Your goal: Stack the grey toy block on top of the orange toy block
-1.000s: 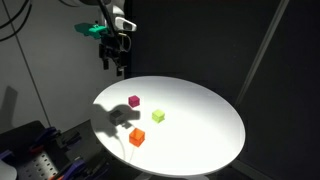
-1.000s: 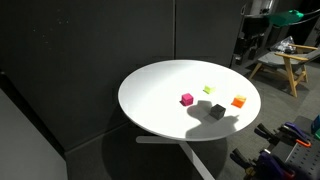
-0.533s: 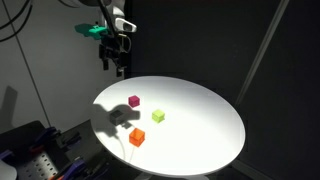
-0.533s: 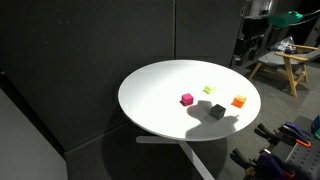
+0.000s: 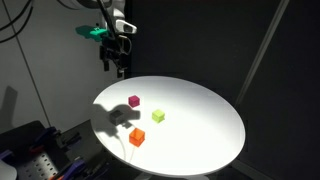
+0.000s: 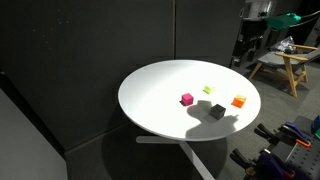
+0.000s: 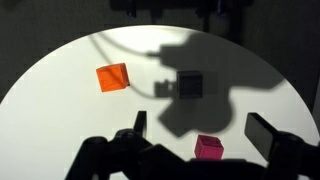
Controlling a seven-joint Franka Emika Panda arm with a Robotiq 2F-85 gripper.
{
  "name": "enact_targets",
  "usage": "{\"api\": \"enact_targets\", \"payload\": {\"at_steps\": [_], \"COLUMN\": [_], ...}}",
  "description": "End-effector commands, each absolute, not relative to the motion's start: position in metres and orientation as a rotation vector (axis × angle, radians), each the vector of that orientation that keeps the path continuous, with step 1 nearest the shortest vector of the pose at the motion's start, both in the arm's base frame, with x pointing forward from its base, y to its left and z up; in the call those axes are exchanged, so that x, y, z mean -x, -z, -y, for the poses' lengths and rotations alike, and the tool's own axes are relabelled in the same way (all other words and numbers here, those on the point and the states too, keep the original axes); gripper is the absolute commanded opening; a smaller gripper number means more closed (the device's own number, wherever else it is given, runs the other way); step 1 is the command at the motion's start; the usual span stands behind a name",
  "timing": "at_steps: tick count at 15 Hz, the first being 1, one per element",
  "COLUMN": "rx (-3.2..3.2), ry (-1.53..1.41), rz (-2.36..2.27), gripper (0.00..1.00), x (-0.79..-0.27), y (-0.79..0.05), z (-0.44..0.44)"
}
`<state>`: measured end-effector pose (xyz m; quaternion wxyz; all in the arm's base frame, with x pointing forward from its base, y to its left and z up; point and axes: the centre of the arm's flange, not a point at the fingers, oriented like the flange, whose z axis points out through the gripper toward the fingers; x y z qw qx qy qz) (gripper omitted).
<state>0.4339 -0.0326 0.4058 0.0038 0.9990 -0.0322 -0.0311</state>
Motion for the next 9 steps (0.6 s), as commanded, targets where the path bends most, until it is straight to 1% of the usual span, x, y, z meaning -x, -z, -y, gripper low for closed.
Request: {"api": "enact_targets", "payload": {"at_steps": [1, 9], "rx": [-3.127, -3.131], "ry": [0.074, 0.2], "rz": [0.062, 0.026], "gripper": [1.0, 1.0], "x": [-0.442, -0.453], "y": [-0.388, -0.339], "z": [0.034, 0.036]}}
